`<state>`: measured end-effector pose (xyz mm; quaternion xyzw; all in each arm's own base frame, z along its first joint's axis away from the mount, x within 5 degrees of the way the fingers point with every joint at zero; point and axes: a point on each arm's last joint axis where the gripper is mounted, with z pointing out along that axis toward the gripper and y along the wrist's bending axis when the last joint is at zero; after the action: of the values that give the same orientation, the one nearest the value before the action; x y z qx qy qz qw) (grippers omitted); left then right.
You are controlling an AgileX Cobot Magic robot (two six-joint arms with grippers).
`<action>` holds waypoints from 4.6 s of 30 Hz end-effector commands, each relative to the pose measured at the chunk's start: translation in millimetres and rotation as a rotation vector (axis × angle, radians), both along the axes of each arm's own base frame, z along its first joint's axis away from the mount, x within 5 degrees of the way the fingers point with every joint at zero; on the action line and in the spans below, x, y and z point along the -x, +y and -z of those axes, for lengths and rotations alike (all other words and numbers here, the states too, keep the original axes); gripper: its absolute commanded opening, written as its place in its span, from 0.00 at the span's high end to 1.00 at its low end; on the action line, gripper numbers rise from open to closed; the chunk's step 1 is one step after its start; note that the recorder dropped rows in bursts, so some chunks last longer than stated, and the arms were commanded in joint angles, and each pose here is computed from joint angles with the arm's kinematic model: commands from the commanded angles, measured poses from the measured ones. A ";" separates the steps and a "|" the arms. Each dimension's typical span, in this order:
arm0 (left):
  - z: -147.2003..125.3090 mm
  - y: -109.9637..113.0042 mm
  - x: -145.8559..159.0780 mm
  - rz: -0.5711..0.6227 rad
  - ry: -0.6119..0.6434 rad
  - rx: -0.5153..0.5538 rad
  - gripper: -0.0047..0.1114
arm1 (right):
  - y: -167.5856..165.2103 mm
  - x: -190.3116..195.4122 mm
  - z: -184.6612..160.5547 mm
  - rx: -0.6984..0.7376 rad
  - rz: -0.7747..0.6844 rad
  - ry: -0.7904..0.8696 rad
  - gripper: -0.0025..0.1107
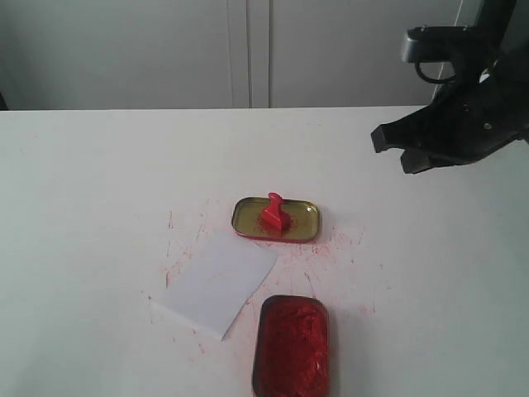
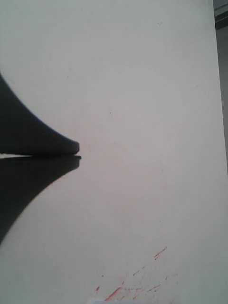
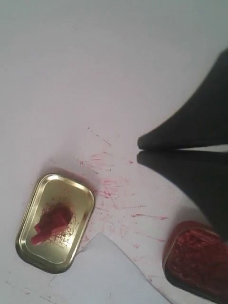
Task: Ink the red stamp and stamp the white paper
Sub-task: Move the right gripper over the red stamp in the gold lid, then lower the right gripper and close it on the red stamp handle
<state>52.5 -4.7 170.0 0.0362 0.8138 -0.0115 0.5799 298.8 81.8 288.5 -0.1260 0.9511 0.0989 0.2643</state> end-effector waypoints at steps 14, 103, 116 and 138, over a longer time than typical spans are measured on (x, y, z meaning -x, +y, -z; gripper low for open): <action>1.0 0.1 0.1 -0.002 -0.003 0.002 0.96 | 58.6 -33.1 7.0 0.061 -0.180 0.045 0.98; 1.0 0.1 0.1 -0.002 -0.003 0.002 0.96 | 148.6 -109.9 134.4 0.186 -0.379 0.111 0.89; 1.0 0.1 0.1 -0.002 -0.003 0.002 0.96 | 147.5 -107.8 112.6 0.152 -0.331 0.084 0.98; 1.0 0.1 0.1 -0.002 -0.003 0.002 0.96 | 107.1 29.3 51.6 0.091 -0.316 0.124 0.98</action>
<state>52.5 -4.7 170.0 0.0362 0.8138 -0.0115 0.5799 285.0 187.8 235.0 -0.2790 0.9401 0.0966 0.1701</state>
